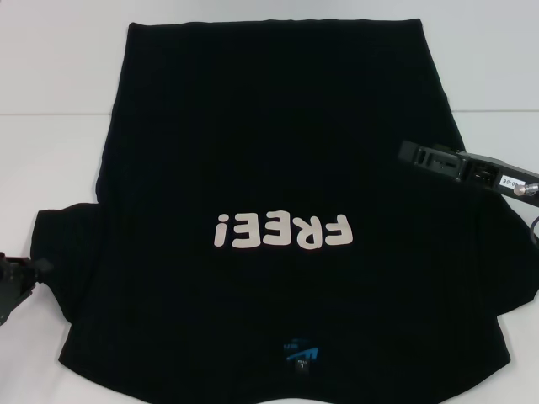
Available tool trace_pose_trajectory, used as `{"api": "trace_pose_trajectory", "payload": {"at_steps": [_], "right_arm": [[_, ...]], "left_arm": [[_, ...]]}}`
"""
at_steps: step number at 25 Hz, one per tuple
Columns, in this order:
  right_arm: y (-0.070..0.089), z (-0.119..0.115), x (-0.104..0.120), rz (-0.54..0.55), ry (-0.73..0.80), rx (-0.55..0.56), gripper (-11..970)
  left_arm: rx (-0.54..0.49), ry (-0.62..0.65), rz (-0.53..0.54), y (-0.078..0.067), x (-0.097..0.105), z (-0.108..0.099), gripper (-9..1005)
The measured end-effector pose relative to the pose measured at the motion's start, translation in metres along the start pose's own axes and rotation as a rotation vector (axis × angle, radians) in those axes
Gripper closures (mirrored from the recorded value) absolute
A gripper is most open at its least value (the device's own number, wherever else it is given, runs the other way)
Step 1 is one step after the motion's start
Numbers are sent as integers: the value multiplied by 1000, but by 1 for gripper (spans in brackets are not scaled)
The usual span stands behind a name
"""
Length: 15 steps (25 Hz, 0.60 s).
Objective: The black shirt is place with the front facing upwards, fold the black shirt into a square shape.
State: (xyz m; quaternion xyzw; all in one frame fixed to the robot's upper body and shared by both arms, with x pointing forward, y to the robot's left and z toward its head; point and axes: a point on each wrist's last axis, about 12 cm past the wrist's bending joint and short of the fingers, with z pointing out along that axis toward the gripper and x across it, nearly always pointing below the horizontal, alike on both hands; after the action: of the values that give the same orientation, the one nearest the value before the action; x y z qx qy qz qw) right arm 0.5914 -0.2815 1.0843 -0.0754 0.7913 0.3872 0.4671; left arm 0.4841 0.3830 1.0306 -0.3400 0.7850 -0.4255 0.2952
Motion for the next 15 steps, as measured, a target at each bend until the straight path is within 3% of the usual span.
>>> {"api": "trace_pose_trajectory", "payload": {"at_steps": [1,4,10,15], "right_arm": [[0,0,0,0,-1,1,18],[0,0,0,1,-3,2,17],[0,0,-1,4,-9,2,17],[-1,-1,0,5,-9,6,17]], "left_arm": [[1,0,5,0,0,0,736],[3,2,57,-4,-4,1,958],[-64,-27,164,-9,-24,-10,963],[-103,-47,175,-8,-34,-18,963]]}}
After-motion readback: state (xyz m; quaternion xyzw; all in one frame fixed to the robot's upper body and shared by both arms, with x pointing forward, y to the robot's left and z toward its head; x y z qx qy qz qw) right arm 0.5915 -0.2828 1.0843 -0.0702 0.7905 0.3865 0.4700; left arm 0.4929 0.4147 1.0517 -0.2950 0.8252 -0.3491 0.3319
